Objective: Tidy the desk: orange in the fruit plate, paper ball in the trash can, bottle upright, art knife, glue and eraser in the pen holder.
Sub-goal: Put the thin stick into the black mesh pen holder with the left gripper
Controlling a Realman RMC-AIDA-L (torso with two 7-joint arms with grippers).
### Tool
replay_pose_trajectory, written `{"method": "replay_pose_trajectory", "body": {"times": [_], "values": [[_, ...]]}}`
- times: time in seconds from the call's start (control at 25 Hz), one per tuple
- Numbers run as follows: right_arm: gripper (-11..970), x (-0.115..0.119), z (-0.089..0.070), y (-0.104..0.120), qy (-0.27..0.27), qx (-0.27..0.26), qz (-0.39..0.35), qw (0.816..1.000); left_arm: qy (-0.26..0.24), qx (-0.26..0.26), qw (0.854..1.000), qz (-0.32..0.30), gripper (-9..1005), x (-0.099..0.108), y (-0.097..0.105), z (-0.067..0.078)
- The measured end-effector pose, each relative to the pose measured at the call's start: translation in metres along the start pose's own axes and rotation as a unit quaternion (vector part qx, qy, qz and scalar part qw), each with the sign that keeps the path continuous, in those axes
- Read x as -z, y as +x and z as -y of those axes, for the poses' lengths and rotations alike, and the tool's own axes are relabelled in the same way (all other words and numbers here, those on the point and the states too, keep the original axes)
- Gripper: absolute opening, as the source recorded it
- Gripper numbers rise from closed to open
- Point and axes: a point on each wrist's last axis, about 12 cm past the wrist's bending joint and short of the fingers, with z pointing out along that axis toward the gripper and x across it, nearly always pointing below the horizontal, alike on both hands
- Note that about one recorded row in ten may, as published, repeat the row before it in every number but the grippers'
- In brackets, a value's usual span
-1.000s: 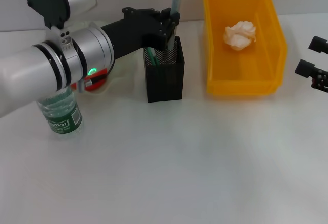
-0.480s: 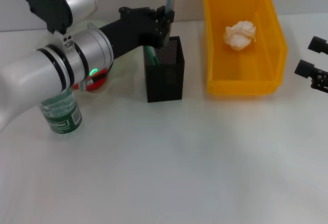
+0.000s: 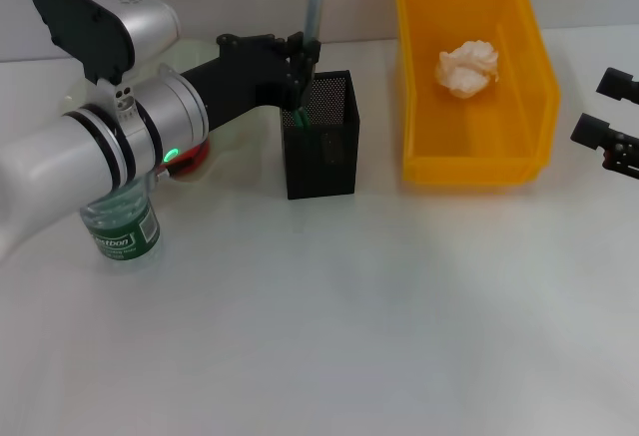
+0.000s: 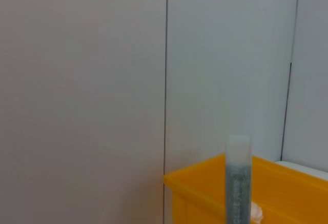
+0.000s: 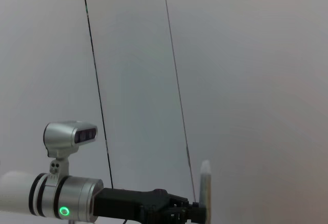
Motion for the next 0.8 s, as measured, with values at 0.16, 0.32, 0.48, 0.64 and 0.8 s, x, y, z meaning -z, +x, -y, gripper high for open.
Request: {"method": "replay_pose_trajectory", "body": {"times": [0.16, 0.32, 0.48, 0.64, 0.8], "values": [[761, 0.000, 0.000, 0.000, 0.000, 0.000, 0.000, 1.000, -0.002, 0.000, 1.000, -0.005, 234, 0.000, 0.004, -0.001], [761, 0.000, 0.000, 0.000, 0.000, -0.001, 0.000, 1.000, -0.002, 0.005, 1.000, -0.002, 246, 0.000, 0.005, -0.001], [761, 0.000, -0.001, 0.001, 0.001, -0.001, 0.000, 1.000, 0.001, -0.004, 1.000, -0.002, 259, -0.001, 0.008, 0.001], [761, 0.000, 0.000, 0.000, 0.000, -0.001, 0.000, 1.000, 0.000, -0.001, 1.000, -0.007, 271, -0.001, 0.011, 0.000], [761, 0.000, 0.000, 0.000, 0.000, -0.001, 0.000, 1.000, -0.001, 0.006, 1.000, -0.012, 283, -0.001, 0.014, -0.001]]}}
